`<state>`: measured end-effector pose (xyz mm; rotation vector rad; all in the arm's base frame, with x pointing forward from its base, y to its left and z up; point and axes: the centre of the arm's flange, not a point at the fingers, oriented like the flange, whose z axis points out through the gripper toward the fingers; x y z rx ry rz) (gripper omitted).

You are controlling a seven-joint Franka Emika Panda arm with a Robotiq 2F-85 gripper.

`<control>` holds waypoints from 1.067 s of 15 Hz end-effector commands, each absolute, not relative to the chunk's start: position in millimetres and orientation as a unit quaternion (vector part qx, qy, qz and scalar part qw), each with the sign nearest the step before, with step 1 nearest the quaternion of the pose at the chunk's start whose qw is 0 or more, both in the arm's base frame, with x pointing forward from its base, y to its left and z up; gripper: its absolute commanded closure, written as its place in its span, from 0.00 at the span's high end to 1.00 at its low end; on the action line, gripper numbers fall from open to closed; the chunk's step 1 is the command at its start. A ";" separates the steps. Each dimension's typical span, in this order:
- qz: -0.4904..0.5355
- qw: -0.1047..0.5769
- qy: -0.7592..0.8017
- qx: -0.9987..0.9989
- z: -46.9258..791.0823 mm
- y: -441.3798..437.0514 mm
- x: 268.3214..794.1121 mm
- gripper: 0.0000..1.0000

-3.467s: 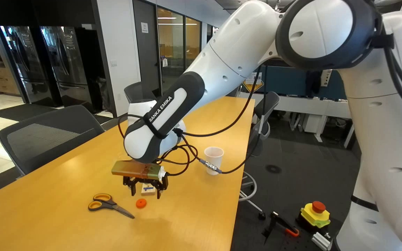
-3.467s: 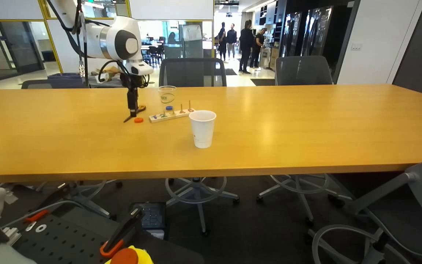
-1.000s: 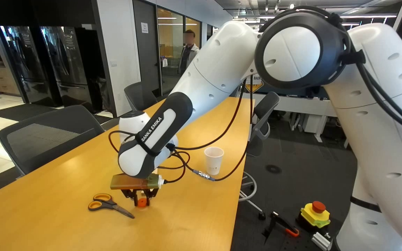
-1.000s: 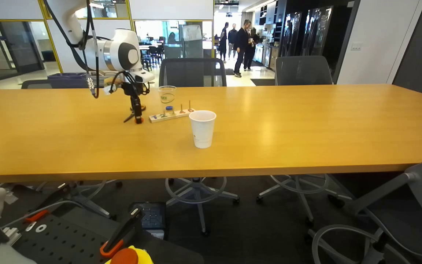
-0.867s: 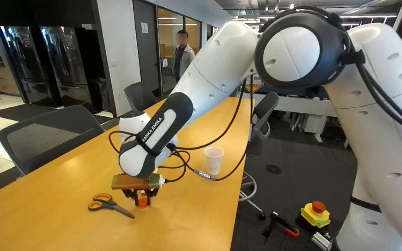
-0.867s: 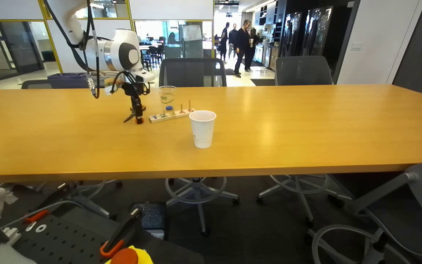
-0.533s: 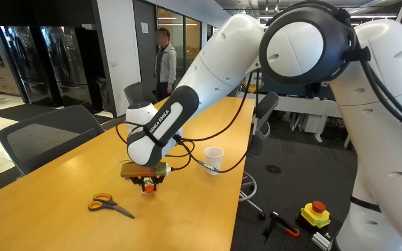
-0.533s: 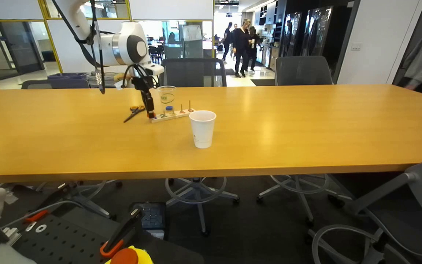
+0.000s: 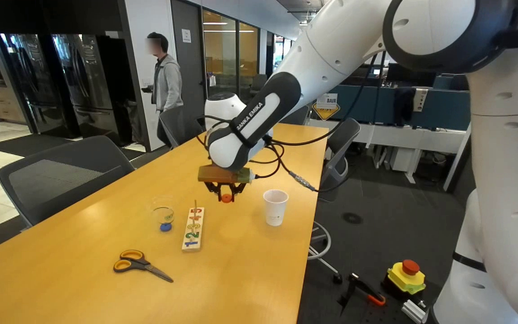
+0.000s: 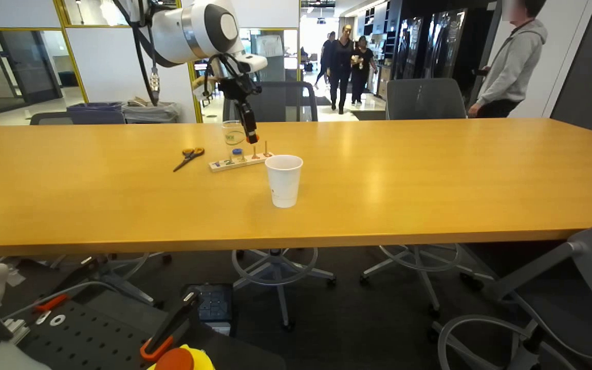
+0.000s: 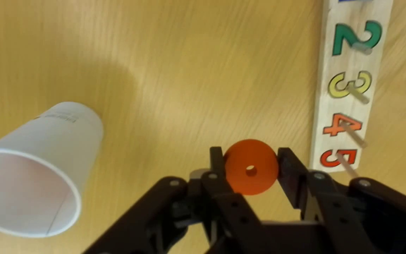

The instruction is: Put two round orange blocks in the white cup then put the blue round block in the clear cup, then put the last two round orange blocks

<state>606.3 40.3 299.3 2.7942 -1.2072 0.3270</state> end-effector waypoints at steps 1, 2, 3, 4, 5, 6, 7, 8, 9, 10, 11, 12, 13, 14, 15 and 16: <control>0.123 0.045 -0.406 0.905 329.4 -6.1 578.9 0.23; 0.125 0.049 -0.408 0.903 332.8 -16.8 573.9 0.23; 0.125 0.052 -0.412 0.901 335.8 -26.2 569.8 0.23; 0.123 0.057 -0.415 0.900 337.7 -34.0 566.1 0.23; 0.121 0.062 -0.416 0.899 338.9 -40.8 562.3 0.23; 0.118 0.064 -0.419 0.898 339.6 -45.9 558.7 0.23; 0.116 0.067 -0.422 0.897 339.7 -51.2 555.3 0.23; 0.114 0.070 -0.424 0.896 339.9 -56.8 551.9 0.23; 0.111 0.073 -0.429 0.894 338.7 -61.5 549.5 0.23; 0.107 0.076 -0.431 0.893 337.7 -66.3 547.0 0.23; 0.100 0.081 -0.433 0.892 335.3 -70.9 544.2 0.23; 0.094 0.083 -0.435 0.892 333.0 -74.7 541.2 0.23; 0.090 0.086 -0.438 0.890 330.7 -79.0 537.6 0.23; 0.085 0.088 -0.440 0.889 328.4 -81.7 534.6 0.23; 0.081 0.090 -0.442 0.889 325.9 -83.8 532.6 0.23; 0.076 0.091 -0.443 0.889 323.2 -86.1 530.7 0.23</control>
